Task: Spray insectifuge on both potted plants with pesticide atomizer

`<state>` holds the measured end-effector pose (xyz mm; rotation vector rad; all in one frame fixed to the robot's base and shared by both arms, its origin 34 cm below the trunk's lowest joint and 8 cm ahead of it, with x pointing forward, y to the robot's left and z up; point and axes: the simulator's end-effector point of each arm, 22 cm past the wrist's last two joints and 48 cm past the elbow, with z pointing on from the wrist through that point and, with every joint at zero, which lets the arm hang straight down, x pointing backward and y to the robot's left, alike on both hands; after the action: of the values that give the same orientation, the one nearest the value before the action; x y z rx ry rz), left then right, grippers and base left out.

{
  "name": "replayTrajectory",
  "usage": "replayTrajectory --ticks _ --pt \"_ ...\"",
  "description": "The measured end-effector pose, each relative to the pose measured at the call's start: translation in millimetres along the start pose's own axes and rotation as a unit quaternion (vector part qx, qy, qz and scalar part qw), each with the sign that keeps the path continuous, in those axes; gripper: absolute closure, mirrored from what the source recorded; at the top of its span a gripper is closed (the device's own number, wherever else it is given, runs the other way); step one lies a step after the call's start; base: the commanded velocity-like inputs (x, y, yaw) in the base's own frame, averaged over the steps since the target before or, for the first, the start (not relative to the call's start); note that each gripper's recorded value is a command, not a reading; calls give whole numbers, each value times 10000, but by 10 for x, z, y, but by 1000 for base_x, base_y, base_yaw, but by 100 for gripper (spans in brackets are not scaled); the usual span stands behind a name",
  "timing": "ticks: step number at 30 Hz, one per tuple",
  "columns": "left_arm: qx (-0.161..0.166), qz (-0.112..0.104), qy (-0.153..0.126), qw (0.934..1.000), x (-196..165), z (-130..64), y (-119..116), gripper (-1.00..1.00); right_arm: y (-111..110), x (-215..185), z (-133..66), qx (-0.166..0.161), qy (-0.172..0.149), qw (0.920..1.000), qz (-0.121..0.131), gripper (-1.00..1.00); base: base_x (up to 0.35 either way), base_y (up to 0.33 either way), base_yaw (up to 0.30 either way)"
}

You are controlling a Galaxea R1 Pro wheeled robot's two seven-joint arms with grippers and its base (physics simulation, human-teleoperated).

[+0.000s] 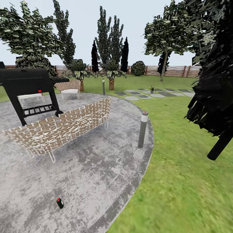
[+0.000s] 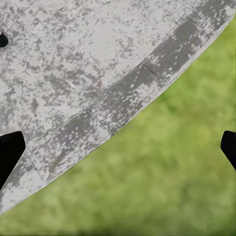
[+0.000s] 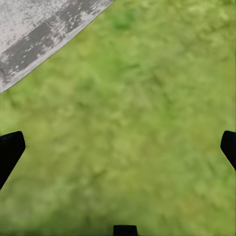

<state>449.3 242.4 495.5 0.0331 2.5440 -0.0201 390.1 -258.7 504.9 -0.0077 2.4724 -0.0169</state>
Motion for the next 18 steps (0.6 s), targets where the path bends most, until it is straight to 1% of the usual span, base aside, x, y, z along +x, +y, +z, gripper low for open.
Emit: replayTrajectory --ticks 15,18 --pt "1 -1 66 10000 59 9 -1 -100 15 53 -1 -18 64 10000 -10 -100 0 -1 260" --pt "1 -2 76 10000 68 11 -1 -100 4 52 1 -3 64 10000 5 -100 0 -145 259"
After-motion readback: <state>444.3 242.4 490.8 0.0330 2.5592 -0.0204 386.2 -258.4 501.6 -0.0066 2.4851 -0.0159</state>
